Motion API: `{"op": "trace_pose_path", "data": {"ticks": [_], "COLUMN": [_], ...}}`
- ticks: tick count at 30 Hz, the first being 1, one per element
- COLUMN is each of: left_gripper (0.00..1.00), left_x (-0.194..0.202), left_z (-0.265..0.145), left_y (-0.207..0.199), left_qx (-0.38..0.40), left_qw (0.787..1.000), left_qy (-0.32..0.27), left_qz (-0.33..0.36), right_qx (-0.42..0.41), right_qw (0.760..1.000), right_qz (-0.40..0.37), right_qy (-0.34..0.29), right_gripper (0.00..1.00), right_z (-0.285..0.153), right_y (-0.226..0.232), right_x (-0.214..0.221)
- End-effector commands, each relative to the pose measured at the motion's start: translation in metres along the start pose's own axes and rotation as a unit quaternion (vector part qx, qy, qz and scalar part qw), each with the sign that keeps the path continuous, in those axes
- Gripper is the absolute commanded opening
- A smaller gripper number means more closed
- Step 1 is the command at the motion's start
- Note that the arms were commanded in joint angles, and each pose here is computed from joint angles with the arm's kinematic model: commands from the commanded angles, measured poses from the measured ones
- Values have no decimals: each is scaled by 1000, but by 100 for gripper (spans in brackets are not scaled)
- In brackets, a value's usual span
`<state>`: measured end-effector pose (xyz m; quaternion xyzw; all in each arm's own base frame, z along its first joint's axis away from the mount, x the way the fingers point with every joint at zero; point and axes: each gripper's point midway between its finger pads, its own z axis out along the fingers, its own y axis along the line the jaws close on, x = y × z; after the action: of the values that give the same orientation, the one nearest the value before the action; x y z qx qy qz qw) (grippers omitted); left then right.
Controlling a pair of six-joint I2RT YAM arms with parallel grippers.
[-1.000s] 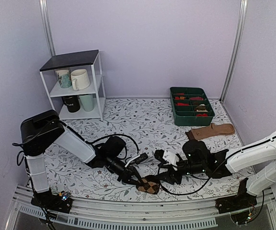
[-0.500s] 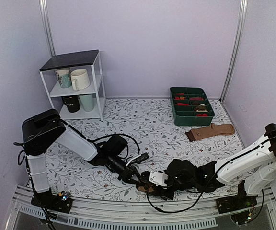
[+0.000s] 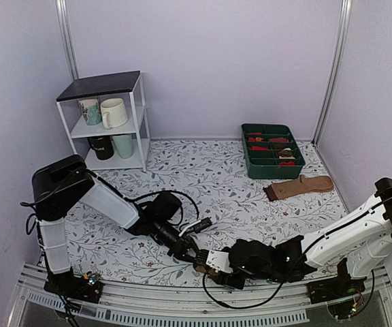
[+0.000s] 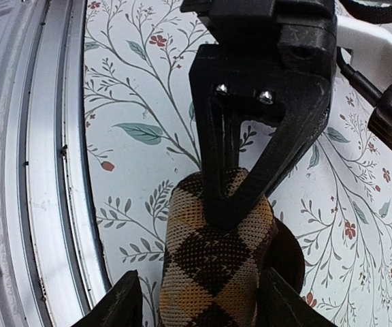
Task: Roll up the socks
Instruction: Roll a pair of socks at the center of the board.
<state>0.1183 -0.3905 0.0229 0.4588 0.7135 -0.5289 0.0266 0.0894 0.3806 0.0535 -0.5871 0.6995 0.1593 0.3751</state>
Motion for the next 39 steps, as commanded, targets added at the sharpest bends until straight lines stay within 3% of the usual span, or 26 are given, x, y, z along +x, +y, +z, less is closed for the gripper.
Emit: {"op": "trace_pose_path", "data": {"ticks": [1,11,16,20,22,28,33,39], "left_gripper": [0,0,0,0,0,0,0,0], "left_x": [79,79,79,79,79,79,79,78], "left_z": [3,4,3,4,4,3,4,2], "left_y": [33,35,34,34,34,34,34,33], "left_qx": [-64,-62,-62,-61,-60,-61,-60,-63], "left_qw": [985,986,986,986,986,987,987,987], "left_qy": [92,90,90,91,90,89,90,88], "left_qz": [-128,-126,-124,-125,-124,-122,-120,-118], "right_qx": [22,18,75,56,45,6,-46,-103], "right_qw": [1000,1000,997,998,997,963,943,930], "right_qz": [3,11,10,19,46,269,325,339], "right_qy": [4,1,-4,-30,-38,-3,58,97], "right_gripper": [56,53,56,57,57,56,56,54], "right_z": [-8,-5,-16,-34,-42,-47,-24,-4], "right_y": [-4,2,-21,-20,-26,-70,-69,-47], "right_x": [-7,-11,-23,-42,-48,-18,6,21]}}
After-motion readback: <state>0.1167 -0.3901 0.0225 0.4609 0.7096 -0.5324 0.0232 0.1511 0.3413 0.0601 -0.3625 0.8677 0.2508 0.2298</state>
